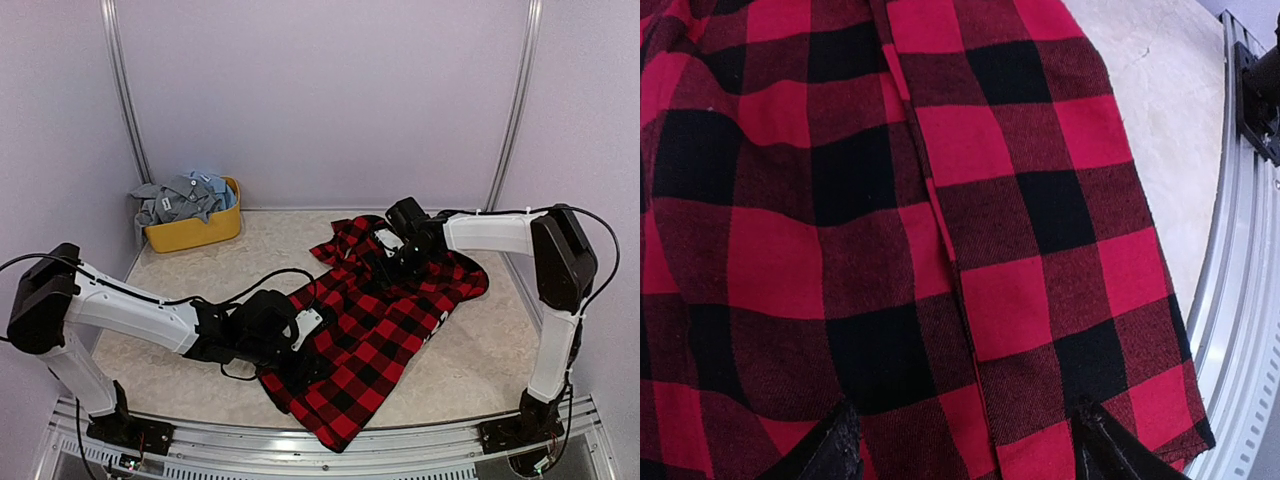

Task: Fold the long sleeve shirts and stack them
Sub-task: Pick up the crumpled shirt from the center of the board.

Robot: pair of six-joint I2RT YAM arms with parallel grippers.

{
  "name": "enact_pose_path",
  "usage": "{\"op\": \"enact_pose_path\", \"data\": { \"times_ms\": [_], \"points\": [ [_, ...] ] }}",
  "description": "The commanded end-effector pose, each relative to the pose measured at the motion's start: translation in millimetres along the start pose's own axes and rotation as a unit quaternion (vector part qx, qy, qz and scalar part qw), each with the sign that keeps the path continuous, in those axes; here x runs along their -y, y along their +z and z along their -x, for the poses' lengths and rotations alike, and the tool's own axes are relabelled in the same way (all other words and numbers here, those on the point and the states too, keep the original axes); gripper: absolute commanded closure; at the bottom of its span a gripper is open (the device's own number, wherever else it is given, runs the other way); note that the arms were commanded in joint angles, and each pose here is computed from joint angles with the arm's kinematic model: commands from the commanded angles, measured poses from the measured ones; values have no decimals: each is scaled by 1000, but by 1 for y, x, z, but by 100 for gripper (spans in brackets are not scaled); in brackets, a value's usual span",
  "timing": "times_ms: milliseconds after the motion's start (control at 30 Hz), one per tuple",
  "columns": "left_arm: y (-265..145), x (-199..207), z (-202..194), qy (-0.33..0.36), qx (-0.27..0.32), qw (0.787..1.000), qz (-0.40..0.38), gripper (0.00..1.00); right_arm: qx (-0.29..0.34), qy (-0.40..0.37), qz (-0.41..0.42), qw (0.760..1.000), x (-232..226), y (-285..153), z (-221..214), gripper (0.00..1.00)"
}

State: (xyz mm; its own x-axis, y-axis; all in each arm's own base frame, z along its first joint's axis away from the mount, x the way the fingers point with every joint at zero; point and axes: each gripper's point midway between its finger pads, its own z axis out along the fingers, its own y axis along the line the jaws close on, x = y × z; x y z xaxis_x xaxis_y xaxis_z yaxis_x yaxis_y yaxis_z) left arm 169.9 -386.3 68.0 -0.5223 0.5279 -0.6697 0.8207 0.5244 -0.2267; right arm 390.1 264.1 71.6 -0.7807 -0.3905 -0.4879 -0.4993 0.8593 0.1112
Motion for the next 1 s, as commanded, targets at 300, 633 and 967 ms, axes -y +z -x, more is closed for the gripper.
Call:
{"op": "enact_pose_path", "data": {
  "times_ms": [300,633,967],
  "points": [
    [7,12,-10,-9,-7,999,-30,30,-47,-35,-114,992,35,14,-7,46],
    [6,19,-36,-19,-46,997,-61,20,-60,-29,-95,993,31,17,-25,48],
    [18,17,-39,-22,-65,996,-57,32,-42,-24,-109,993,36,3,-15,98]
  ]
}}
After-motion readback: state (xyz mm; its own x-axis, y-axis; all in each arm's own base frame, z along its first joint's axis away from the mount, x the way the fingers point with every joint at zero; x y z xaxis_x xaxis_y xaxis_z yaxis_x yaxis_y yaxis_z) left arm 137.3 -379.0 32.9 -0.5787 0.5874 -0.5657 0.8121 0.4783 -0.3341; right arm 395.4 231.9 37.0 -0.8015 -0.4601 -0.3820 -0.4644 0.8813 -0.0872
